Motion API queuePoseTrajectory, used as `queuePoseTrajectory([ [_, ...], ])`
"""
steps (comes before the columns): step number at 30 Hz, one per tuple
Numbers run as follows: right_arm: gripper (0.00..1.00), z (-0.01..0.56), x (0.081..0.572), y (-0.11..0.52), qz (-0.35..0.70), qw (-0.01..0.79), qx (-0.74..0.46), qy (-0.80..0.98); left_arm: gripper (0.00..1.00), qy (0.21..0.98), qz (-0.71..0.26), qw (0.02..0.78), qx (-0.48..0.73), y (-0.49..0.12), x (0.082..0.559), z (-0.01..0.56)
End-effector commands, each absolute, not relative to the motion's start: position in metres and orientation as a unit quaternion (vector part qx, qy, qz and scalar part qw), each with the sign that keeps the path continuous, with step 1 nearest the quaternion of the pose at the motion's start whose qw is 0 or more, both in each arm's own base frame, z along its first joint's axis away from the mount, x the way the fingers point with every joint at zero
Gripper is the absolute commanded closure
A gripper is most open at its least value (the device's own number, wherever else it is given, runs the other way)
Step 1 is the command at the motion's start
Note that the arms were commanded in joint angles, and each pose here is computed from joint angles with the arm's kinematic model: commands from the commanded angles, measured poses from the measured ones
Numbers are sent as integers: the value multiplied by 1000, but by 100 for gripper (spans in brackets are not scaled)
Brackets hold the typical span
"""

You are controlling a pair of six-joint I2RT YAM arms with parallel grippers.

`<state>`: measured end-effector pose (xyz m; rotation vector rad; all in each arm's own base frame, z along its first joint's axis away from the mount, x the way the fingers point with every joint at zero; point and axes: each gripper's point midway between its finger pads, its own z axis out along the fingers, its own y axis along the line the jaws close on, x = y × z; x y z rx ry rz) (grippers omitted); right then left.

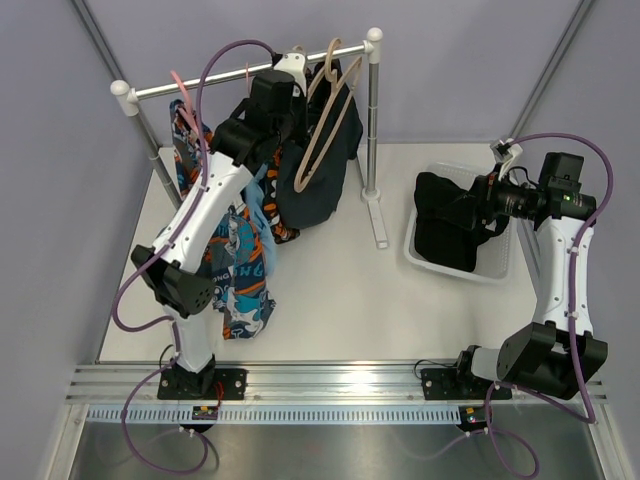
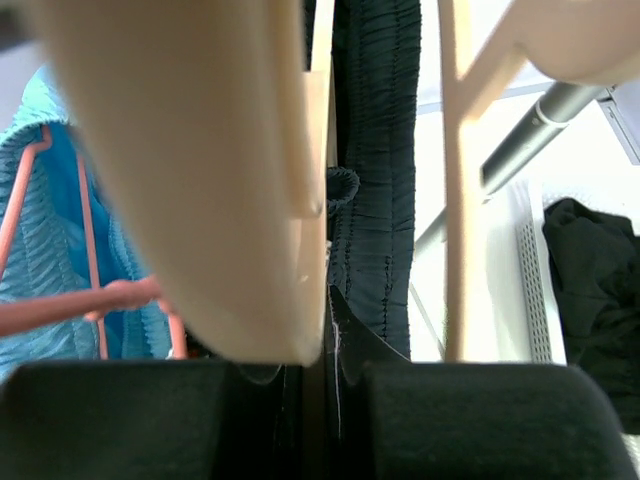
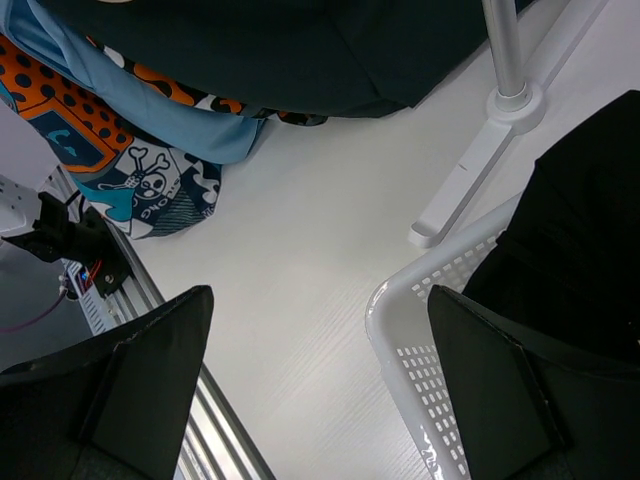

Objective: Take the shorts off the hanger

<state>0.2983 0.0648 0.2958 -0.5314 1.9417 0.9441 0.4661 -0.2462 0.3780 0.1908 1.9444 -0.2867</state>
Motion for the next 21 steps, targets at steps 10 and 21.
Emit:
queuePoseTrajectory([
  [10,3,297,285,74,393,442,-234,772,100,768,-156,618,68,-224,419,445],
  [21,3,289,275,80,396,425,-257,772,100,794,-181,572,100,-229,388,402],
])
